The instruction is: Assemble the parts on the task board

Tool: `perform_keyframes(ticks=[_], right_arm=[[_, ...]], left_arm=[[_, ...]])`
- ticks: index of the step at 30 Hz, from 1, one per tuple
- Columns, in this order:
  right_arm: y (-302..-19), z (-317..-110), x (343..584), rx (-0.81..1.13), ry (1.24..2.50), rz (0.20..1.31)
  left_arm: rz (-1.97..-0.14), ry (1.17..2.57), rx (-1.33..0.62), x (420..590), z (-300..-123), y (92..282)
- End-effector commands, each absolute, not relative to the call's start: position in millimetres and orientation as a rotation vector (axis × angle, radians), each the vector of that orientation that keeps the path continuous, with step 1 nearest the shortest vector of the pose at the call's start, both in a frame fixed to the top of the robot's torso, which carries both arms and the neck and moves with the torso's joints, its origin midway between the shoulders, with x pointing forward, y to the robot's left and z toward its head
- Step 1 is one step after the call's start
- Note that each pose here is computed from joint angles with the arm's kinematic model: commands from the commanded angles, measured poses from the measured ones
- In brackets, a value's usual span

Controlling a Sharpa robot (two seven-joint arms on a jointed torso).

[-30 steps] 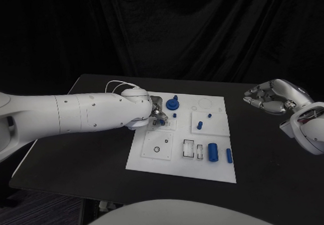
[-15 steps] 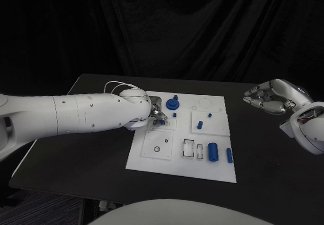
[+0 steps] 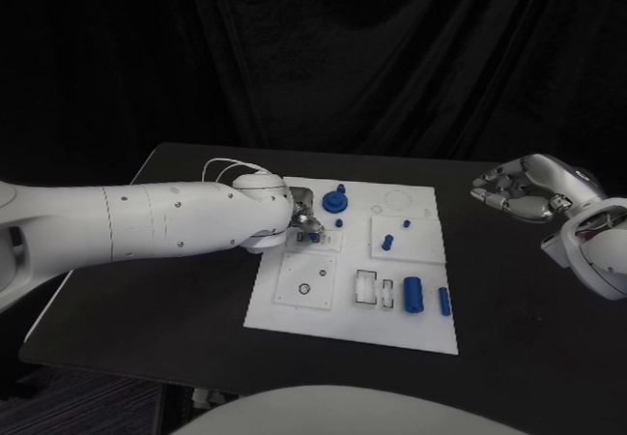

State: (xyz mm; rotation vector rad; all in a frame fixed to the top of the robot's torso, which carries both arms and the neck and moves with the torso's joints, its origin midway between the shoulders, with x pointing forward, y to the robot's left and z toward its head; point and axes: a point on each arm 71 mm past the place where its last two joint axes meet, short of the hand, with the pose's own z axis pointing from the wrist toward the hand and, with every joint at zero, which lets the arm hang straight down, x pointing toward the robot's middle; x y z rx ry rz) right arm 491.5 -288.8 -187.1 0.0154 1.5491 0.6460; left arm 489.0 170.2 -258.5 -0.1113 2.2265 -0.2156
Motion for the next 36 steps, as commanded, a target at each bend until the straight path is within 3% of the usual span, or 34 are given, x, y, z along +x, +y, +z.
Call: perform_keyframes(ticks=[1,36], right_arm=[[-289.8,-189.0,491.9,0.026,1.563,0.627],[-290.6,-191.9,492.3,0.035,1.595,0.615]], left_arm=[[-0.211,2.259,-0.096,484.8,-266.3,169.6],[-0.213,2.279,-0.080,483.4,-271.5,164.0]])
